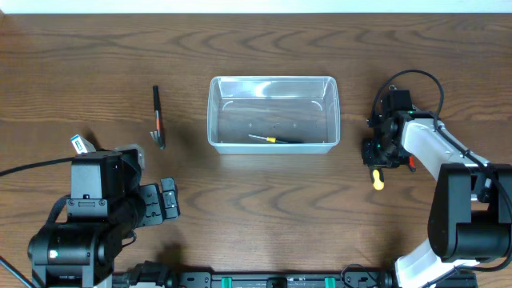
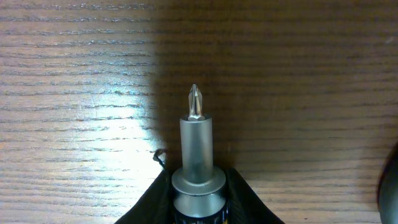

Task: Pack container
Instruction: 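Lower the right gripper and grasp the ratchet screwdriver's handle, then carry the ratchet screwdriver into the container and release it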

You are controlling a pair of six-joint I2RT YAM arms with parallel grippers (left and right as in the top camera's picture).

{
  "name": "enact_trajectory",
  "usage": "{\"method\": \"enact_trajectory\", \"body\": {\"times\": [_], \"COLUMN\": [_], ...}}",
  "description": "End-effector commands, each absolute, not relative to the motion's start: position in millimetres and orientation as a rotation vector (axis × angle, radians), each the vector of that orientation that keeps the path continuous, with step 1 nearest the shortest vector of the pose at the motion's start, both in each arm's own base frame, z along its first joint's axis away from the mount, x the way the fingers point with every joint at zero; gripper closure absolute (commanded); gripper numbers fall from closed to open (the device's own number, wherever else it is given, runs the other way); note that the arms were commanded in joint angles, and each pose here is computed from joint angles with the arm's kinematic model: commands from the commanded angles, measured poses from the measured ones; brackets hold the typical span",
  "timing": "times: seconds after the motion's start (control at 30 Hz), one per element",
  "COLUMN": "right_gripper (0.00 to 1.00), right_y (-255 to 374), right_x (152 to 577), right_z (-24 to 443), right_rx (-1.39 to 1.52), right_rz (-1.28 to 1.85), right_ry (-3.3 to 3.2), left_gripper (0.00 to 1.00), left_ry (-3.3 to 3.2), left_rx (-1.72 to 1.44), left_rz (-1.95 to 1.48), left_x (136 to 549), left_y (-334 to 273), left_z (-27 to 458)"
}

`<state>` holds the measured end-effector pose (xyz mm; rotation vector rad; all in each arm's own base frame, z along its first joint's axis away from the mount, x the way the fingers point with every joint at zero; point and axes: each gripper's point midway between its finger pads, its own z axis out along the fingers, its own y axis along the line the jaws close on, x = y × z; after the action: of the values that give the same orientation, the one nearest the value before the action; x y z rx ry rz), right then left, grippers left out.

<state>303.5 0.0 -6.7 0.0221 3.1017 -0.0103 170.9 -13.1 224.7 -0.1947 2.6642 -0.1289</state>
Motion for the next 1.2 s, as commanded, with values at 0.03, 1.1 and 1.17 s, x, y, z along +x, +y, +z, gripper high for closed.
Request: {"method": "enact_trajectory", "body": {"times": [0.03, 1.1, 1.17], "right_gripper": [0.98, 0.99, 0.99], "right_y": [-2.8, 174.6, 193.7], "right_x": [283.0, 363.8, 365.7], "right_z": [-25.7, 206.3, 200.7], "right_rx": [0.033, -1.406, -1.489], "right_rz": [-0.029, 0.137, 0.135], "right_ry": [3.177, 2.315, 2.248], "left_gripper": [0.02, 0.02, 0.02], "left_ry": [2.660, 2.630, 2.628], "left_rx": [-0.183, -0.180, -0.179], "left_rz": [-0.117, -0.120, -0.121], "left_x": [170.8, 177.2, 177.8], "left_y": [-11.6, -11.8, -11.8], "left_z": [226.5, 230.0, 230.3]}}
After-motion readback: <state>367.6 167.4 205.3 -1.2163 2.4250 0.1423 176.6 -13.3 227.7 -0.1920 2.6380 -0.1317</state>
